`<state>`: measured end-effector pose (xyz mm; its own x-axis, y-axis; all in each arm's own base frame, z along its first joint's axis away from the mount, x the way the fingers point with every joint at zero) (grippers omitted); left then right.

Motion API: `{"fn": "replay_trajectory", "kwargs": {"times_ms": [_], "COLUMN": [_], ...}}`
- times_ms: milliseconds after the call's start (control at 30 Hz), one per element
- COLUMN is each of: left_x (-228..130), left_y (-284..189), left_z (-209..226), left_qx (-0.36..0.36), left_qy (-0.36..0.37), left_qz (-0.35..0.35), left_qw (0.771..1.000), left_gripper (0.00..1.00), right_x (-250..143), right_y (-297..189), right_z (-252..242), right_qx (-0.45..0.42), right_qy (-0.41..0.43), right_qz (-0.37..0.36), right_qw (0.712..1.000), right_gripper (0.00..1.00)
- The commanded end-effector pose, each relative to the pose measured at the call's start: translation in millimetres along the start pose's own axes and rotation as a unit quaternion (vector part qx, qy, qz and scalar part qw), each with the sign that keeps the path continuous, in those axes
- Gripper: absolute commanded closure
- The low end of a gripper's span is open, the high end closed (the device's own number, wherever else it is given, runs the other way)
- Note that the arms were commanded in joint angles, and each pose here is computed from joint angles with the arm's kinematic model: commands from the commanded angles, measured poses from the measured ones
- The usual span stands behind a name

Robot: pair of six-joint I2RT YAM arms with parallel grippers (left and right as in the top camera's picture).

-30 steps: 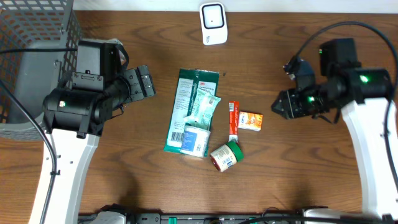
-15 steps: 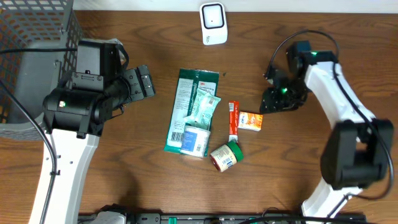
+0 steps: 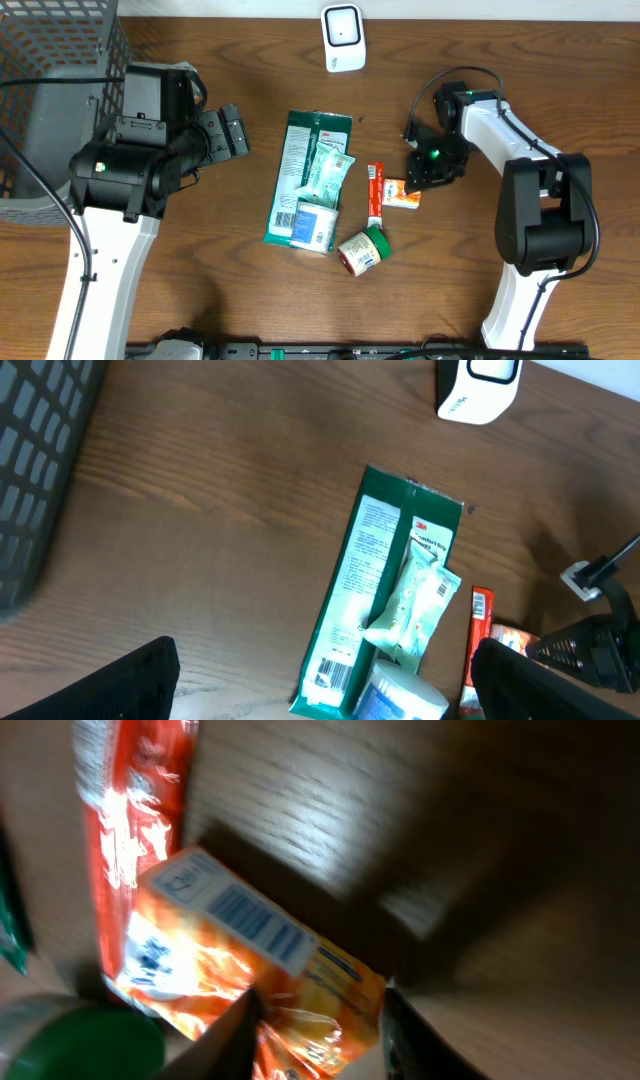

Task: Scan the item barcode

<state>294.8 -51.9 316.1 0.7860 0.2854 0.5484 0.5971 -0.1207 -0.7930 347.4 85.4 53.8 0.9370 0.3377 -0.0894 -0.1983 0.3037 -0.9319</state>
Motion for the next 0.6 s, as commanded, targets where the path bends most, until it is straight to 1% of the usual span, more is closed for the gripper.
{"fn": "replay_trajectory", "kwargs": {"times_ms": [0, 167, 300, 433, 500, 567], "left_x": [2.1, 2.1, 2.1, 2.1, 2.1, 2.1], "left_y": [-1.7, -1.7, -1.7, -1.7, -1.7, -1.7], "left_z": [1.0, 0.9, 1.0, 1.0, 1.0, 1.0], "left_qx": [0.002, 0.002, 0.002, 0.002, 0.002, 0.002], "left_qy": [0.005, 0.005, 0.005, 0.005, 0.005, 0.005], "left_qz": [-0.005, -0.005, -0.005, -0.005, -0.005, -0.005], "left_qw": [1.0, 1.0, 1.0, 1.0, 1.0, 1.0], "left_gripper": [0.06, 0.07, 0.07, 0.07, 0.07, 0.07], "right_x": [1.1, 0.0, 5.6, 1.6, -2.0, -5.7], "right_y": [5.3, -13.4, -52.3, -92.6, -110.5, -127.5], "right_z": [-0.6, 1.8, 5.9, 4.6, 5.7, 4.8], "right_qx": [-0.003, -0.002, -0.027, -0.126, -0.185, -0.256], "right_qy": [-0.006, 0.0, 0.001, 0.041, 0.067, 0.113], "right_qz": [0.003, 0.002, -0.046, -0.1, -0.125, -0.154], "right_qw": [1.0, 1.0, 0.999, 0.986, 0.972, 0.948], "right_gripper": [0.99, 0.99, 0.99, 0.99, 0.99, 0.99]}}
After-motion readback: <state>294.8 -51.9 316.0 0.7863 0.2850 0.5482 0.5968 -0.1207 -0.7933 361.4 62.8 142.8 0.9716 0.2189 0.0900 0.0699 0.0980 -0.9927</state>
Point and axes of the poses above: each gripper's point midway between its finger pads, its own y axis out along the fingers, its own z axis along the line the jaws close on, x = y × z, the point moved 5 cm from there along -y, back along the fingers, and after that the axes turned 1 degree about -y, right-handed, at the moved point
